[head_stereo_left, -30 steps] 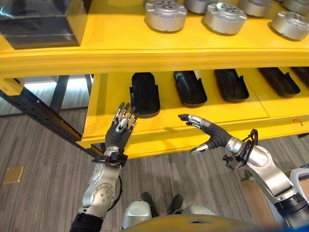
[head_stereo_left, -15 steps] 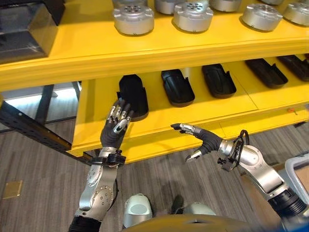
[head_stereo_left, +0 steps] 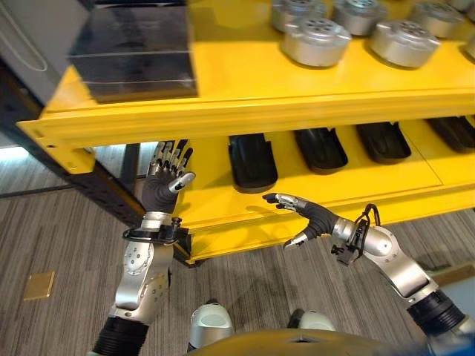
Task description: Move parts from the plastic box to the shelf.
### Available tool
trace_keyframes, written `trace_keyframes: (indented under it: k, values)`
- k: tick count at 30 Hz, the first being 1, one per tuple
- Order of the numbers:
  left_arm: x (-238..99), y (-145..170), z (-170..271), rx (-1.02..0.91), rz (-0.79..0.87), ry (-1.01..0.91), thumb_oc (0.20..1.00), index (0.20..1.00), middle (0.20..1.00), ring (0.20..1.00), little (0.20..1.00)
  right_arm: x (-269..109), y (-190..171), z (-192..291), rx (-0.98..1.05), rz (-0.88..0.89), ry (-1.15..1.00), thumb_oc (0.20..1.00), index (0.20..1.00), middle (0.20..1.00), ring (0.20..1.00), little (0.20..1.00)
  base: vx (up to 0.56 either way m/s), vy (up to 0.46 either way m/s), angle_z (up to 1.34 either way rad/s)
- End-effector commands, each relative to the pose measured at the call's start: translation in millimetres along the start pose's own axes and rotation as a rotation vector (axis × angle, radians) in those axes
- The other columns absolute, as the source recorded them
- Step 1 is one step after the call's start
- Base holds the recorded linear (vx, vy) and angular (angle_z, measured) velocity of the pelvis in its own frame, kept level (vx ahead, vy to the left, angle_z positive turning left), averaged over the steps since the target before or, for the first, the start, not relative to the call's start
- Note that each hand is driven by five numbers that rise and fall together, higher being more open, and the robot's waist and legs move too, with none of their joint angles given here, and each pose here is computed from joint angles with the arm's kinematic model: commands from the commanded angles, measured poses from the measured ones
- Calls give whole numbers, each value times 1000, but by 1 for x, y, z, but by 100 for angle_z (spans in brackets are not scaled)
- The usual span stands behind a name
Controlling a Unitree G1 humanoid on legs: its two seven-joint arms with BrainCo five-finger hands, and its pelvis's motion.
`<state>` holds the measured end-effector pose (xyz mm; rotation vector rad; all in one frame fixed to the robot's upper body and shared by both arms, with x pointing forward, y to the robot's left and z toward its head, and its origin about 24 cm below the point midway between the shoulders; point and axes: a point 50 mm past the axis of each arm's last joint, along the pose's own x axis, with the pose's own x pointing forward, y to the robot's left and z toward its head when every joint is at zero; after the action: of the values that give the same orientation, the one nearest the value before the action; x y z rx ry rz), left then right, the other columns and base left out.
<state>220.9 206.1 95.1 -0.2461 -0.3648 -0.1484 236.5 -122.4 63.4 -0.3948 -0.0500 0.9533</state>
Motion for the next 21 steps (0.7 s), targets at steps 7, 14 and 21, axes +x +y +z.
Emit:
trace_keyframes:
  k: [7, 14, 21]
  values:
    - [0, -14, 40, 181, -96, -253, 1000, 1000, 1000, 1000, 1000, 18, -15, 21, -137, 35, -27, 1000, 1000, 1000, 1000, 1000, -32, -38, 12]
    - [5, -14, 40, 230, -122, -233, 1000, 1000, 1000, 1000, 1000, 29, -25, 19, -175, 45, 31, 1000, 1000, 1000, 1000, 1000, -51, -54, 4]
    - [11, -15, 40, 258, -117, -241, 1000, 1000, 1000, 1000, 1000, 33, -42, 11, -280, -20, 110, 1000, 1000, 1000, 1000, 1000, -61, -31, 2]
